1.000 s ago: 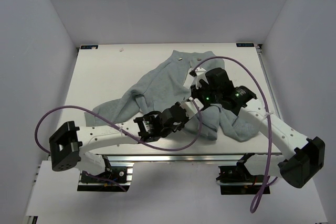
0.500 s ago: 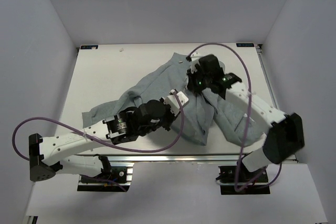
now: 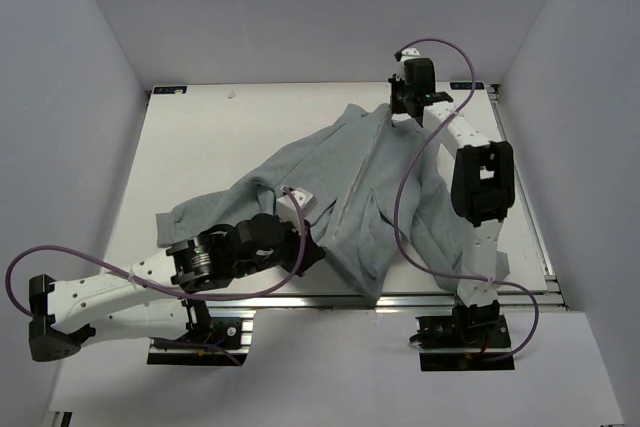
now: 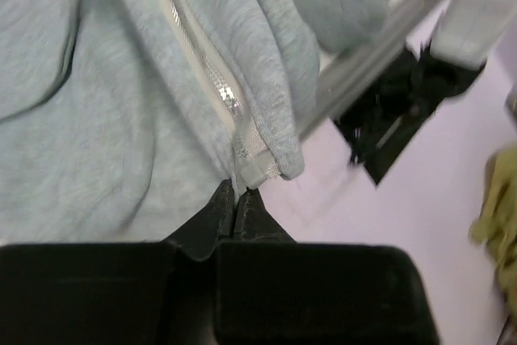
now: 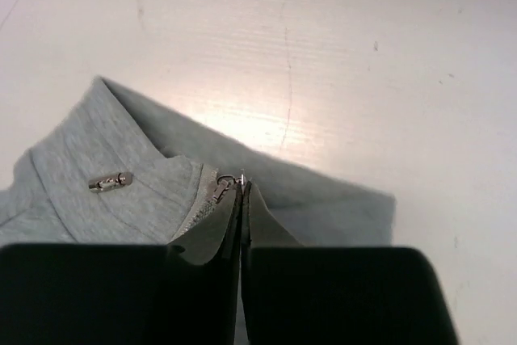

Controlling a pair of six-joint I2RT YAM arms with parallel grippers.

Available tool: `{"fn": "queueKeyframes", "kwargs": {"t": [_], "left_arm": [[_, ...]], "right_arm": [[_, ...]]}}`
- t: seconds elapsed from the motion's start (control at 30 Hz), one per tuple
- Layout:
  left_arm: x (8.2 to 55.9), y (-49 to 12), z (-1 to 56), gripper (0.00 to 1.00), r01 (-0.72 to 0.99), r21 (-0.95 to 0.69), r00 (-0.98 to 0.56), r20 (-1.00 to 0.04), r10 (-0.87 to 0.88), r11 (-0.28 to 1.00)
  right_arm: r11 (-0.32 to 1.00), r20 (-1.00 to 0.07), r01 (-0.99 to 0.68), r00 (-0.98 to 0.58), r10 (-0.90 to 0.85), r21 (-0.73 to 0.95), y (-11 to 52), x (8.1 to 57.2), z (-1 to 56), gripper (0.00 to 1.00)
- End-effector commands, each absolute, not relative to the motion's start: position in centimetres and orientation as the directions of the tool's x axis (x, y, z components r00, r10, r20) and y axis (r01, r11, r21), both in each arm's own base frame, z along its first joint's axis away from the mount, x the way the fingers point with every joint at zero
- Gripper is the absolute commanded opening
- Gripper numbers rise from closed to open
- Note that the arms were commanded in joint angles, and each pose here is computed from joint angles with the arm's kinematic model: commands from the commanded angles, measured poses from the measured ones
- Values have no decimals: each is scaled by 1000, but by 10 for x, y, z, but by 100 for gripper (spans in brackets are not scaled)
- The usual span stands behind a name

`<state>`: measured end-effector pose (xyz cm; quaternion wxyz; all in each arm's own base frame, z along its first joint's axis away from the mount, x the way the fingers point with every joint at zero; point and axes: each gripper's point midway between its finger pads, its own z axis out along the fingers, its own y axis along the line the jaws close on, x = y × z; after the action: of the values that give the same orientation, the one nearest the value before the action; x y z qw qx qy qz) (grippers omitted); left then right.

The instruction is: Zip up the jacket

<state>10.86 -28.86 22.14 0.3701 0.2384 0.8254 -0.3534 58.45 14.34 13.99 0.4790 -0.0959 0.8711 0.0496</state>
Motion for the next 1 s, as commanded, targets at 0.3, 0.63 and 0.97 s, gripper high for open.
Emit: {"fn": "queueKeyframes", "kwargs": {"t": [0.3,0.63,0.97], "left_arm": [[75,-275,212,0,491,-579,-801,-594,75,651],[59,-265,155,20,394,-551,-882,-450,136,736],[100,-246,167,98,224,-437,-852,-523,-43,871]], "right_arm": [[1000,-974,3,-226,-28,-29,73,698,212,0],[982,-953,-176,-301,14,70,107,659,203,24],[993,-938,-58,-338,72,98,83,602,240,89]]}}
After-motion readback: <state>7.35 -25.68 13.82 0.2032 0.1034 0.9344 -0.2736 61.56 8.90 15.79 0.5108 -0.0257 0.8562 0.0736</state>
